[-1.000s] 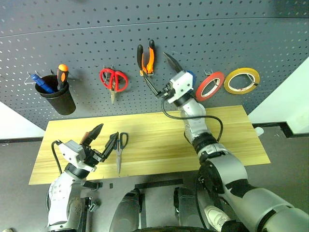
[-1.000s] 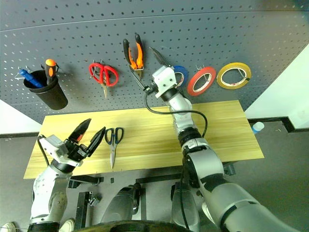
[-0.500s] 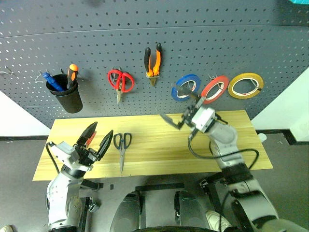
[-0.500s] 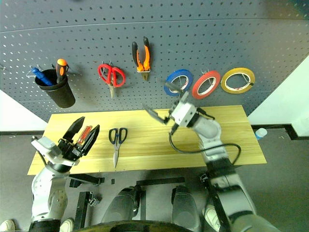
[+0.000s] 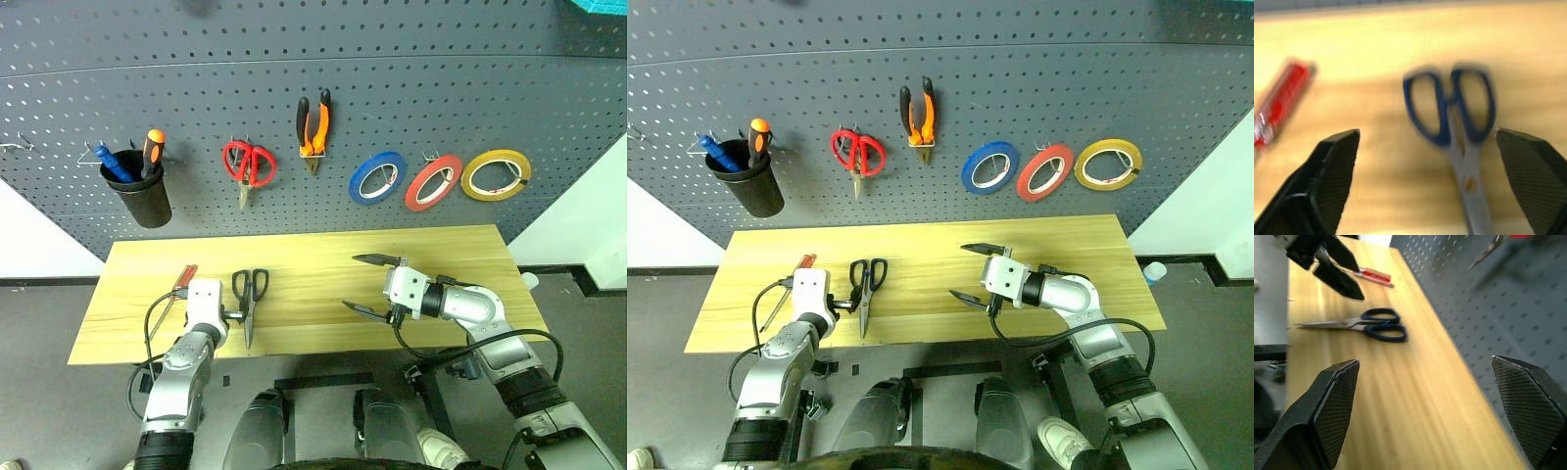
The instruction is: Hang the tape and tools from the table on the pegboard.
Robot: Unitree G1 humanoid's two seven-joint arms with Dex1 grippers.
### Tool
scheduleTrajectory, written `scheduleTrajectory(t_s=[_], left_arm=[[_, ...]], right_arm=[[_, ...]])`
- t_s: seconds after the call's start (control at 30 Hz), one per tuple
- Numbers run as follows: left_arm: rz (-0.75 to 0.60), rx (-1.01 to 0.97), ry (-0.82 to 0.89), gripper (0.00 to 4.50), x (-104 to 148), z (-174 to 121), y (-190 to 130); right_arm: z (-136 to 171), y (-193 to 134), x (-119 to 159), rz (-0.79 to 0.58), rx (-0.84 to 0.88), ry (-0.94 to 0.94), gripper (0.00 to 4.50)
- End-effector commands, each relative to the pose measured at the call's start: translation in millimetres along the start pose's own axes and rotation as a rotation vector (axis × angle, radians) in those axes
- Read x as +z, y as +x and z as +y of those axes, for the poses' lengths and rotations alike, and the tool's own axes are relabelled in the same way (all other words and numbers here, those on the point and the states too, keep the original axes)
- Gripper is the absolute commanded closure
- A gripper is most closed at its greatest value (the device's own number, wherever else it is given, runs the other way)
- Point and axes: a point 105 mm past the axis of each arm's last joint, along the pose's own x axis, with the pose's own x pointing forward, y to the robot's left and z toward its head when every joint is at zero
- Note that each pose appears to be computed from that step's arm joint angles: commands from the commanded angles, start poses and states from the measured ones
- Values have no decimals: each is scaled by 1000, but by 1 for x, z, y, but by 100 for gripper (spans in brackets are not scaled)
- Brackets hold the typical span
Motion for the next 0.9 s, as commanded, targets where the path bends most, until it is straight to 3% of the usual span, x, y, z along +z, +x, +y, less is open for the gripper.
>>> scheduleTrajectory(t_s=[0.03, 0.2, 0.5, 0.67, 0.8, 0.9], left_arm=[[161, 42, -27, 5, -3, -12, 7], [306, 33, -28, 5, -4, -35, 23], [425, 146, -12, 5, -15, -24, 34], [435, 127, -86, 5, -16, -25, 37], [432, 129, -134, 95, -13, -23, 39], [418, 123, -170, 197, -9, -24, 39]], right_arm=[[-1, -4, 8, -41, 15, 46, 0], [-3, -6, 1, -24, -6, 55, 0], [3, -16, -11, 18, -20, 85, 0], [5, -19, -15, 31, -33, 84, 0], [6, -19, -16, 34, -40, 85, 0], [6, -19, -16, 35, -37, 91, 0]])
